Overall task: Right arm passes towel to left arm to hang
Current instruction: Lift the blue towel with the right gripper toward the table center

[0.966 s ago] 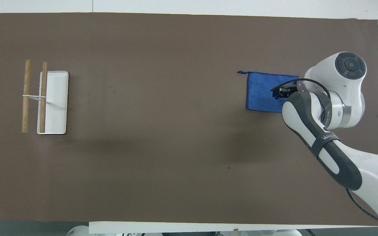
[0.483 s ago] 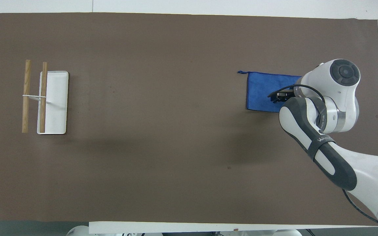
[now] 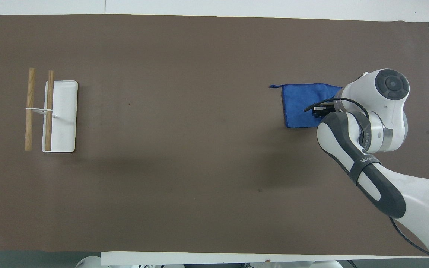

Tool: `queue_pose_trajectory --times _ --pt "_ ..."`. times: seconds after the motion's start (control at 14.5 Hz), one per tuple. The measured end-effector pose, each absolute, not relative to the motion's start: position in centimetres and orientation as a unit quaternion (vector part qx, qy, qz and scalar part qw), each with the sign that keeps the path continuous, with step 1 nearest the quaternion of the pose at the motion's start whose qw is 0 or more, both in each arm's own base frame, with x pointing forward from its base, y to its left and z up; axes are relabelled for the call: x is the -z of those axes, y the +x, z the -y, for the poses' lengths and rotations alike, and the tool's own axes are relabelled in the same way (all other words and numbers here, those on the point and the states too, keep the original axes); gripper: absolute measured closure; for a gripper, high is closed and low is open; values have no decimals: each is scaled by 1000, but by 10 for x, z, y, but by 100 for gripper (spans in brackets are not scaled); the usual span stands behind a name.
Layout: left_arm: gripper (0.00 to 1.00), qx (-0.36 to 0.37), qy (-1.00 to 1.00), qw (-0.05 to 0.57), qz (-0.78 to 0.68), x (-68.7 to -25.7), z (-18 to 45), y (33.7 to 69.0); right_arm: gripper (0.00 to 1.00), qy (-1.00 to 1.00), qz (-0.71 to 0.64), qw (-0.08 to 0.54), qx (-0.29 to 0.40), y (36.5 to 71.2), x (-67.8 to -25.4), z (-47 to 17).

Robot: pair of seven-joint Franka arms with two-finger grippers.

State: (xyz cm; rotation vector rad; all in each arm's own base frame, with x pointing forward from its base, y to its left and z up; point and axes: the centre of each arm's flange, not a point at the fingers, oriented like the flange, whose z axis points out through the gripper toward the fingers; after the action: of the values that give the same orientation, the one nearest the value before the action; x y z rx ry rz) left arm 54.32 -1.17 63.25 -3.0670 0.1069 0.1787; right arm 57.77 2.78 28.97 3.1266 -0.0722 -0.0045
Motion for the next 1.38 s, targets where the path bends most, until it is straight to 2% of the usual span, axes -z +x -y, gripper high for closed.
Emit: queue_pose_trajectory --times 0.14,0.21,0.28,0.41,0.55,0.9,1.1,1.38 --pt "0 -61 -997 34 -35 -632 12 542 89 1000 22 7 1 578 -290 -28" --pt "0 -64 -997 34 -35 -632 12 542 89 1000 22 7 2 578 -290 -29" --pt "0 -67 -997 34 -34 -631 12 541 94 1000 20 7 3 578 -291 -30" --pt "0 -73 -996 34 -34 -631 11 539 94 1000 17 6 11 581 -297 -36" --pt "0 -82 -996 33 -27 -630 4 537 94 999 31 -20 23 591 -318 -47" --pt "0 -84 -996 33 20 -629 -24 534 94 978 115 -169 33 620 -406 -92" --pt "0 -71 -992 40 93 -611 -16 531 94 954 196 -223 51 620 -433 -148" --pt "0 -32 -978 47 200 -562 47 519 94 909 297 -278 95 599 -452 -249"
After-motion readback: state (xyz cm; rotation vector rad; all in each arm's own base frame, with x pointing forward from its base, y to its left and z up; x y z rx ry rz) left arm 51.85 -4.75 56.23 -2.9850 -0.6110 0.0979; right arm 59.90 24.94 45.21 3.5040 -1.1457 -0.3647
